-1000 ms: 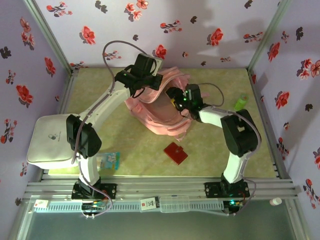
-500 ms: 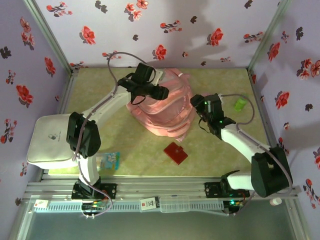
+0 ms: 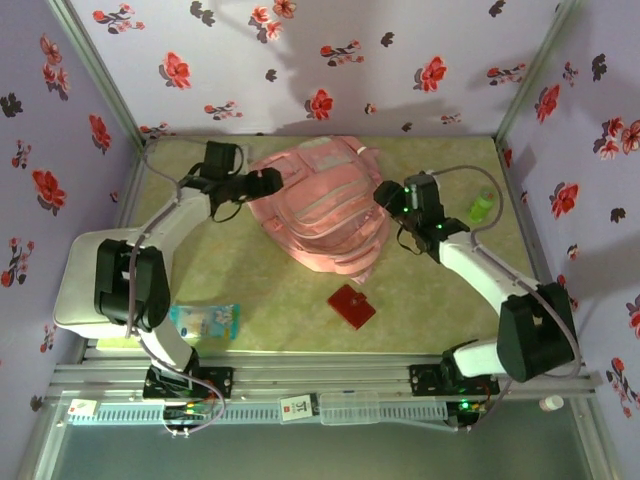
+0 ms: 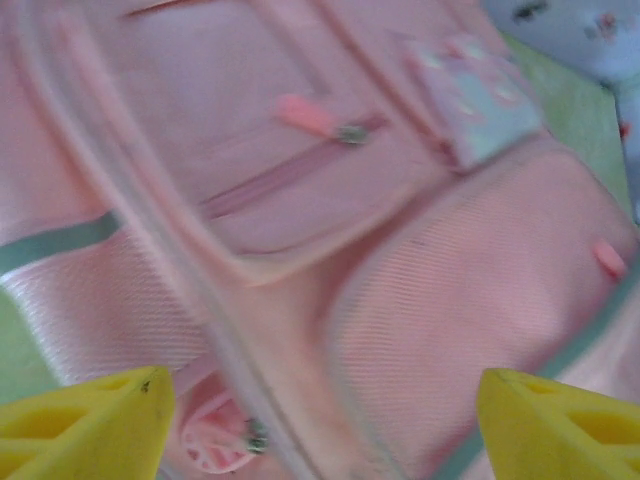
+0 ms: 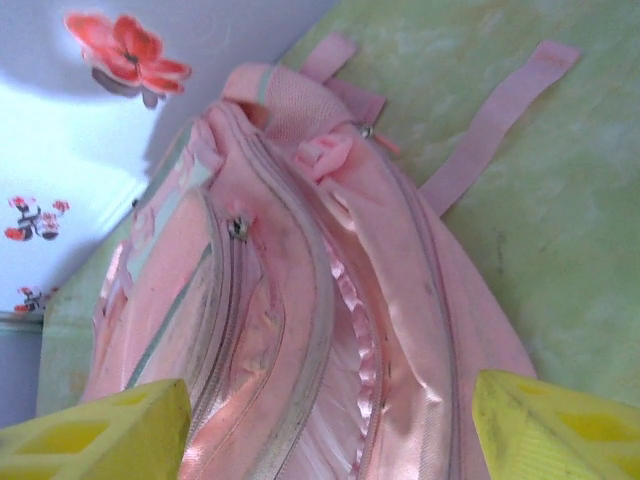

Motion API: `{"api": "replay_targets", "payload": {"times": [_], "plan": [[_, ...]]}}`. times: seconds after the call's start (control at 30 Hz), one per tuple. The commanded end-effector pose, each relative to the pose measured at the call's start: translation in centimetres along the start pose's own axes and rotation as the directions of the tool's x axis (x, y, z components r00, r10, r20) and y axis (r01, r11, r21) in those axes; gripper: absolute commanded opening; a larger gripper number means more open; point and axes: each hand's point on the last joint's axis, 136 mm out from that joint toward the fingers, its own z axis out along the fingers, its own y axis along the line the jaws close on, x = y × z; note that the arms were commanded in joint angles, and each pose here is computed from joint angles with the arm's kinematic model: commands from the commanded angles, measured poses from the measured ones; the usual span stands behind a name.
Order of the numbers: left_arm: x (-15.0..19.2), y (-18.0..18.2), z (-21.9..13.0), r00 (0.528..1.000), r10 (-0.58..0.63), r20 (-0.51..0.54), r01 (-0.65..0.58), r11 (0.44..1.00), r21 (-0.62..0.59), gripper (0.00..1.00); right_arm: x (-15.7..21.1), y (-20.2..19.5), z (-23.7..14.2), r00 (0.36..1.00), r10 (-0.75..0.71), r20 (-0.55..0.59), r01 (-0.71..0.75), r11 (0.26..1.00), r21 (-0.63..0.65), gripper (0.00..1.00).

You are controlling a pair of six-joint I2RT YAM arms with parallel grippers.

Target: Pack books, pencil case, and school supplies into a backpack

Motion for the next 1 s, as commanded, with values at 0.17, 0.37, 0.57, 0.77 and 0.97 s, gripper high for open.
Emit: {"api": "replay_targets", "payload": {"times": [0.17, 0.37, 0.57, 0.77, 0.97], "plan": [[1.1, 2.3, 3.2, 0.963, -0.258, -0.078, 0.266, 0.957, 0.113, 0.64, 3.5, 2.6, 1.9, 0.983, -0.098, -0.155, 0.089, 0.994, -0.063, 0.74], [1.8, 3.1, 5.6, 0.954, -0.27, -0.13, 0.285, 0.952, 0.112, 0.5, 4.5, 3.2, 2.5, 0.979, -0.066, -0.193, 0.05, 0.995, -0.087, 0.72], [2.0, 2.7, 6.5, 0.946, -0.282, -0.161, 0.307, 0.938, 0.158, 0.38, 5.0, 3.4, 2.9, 0.975, -0.06, -0.212, 0.04, 0.994, -0.098, 0.69], [2.1, 2.1, 6.6, 0.941, -0.293, -0.17, 0.324, 0.925, 0.196, 0.35, 5.1, 2.8, 3.7, 0.976, -0.047, -0.212, 0.032, 0.997, -0.077, 0.66], [2.8, 1.7, 6.9, 0.936, -0.3, -0.185, 0.335, 0.919, 0.207, 0.31, 4.6, 2.7, 4.4, 0.979, -0.049, -0.199, 0.037, 0.997, -0.066, 0.63]]}}
